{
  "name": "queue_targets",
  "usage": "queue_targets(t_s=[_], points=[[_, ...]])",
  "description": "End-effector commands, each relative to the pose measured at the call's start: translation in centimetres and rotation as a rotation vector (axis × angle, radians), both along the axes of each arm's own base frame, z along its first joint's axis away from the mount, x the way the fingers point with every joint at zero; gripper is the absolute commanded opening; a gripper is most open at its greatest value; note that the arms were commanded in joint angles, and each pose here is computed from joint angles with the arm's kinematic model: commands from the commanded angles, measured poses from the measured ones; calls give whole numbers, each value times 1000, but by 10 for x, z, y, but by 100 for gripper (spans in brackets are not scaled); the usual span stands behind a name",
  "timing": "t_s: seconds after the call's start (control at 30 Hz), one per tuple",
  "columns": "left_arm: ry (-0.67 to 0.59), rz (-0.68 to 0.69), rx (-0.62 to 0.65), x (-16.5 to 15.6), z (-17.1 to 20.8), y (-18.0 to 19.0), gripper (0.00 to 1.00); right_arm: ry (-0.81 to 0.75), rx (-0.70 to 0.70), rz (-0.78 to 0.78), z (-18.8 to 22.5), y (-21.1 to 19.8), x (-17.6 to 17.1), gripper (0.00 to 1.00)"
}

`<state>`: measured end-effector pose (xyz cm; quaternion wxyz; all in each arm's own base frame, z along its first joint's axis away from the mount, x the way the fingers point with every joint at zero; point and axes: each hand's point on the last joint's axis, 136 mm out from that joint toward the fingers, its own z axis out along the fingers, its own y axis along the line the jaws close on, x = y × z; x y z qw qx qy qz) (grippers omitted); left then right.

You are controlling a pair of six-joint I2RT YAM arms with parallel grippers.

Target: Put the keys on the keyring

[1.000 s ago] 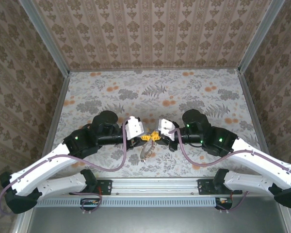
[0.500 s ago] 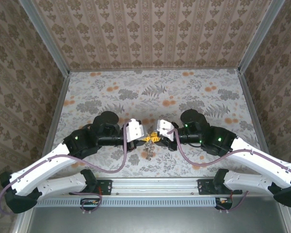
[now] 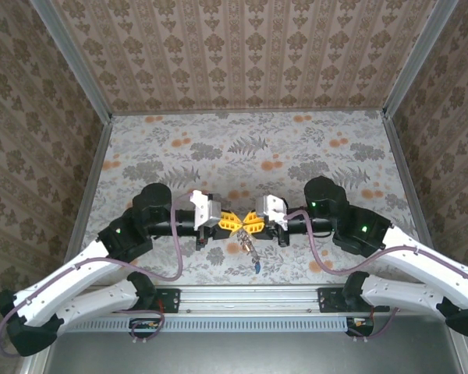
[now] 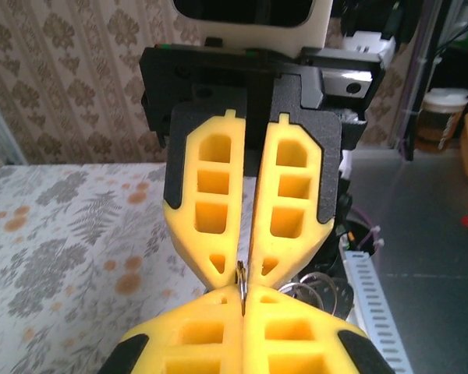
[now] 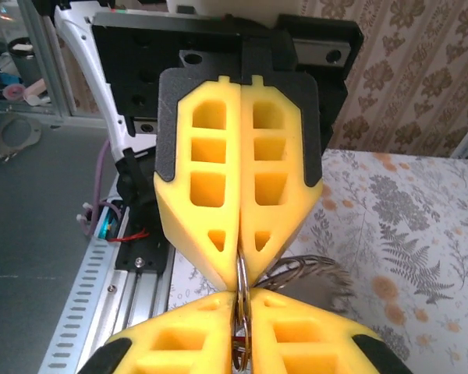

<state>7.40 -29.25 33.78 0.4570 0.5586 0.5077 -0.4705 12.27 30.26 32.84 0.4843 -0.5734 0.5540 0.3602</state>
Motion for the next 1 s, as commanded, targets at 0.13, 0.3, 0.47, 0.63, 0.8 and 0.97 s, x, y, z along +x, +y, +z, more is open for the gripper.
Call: queue_targets(t_s=[0.13, 0.3, 0.47, 0.63, 0.8, 0.97], points=[[-71, -68, -243, -9, 58, 0, 0, 25, 31, 105, 0, 6, -19, 16], [-61, -80, -283, -7, 61, -3, 0, 18, 35, 93, -1, 6, -16, 9], [-49, -22, -215, 4, 50, -8, 0, 4, 20, 30, 0, 3, -6, 0], [-88, 160, 103, 29, 11, -5, 13, -11, -3, -54, -3, -1, 8, 0], [-129, 213, 330, 35, -19, 1, 30, -23, -55, -131, -15, -2, 24, 0], [-129, 219, 345, 38, -26, -3, 31, -19, -47, -113, -12, 2, 22, 0]])
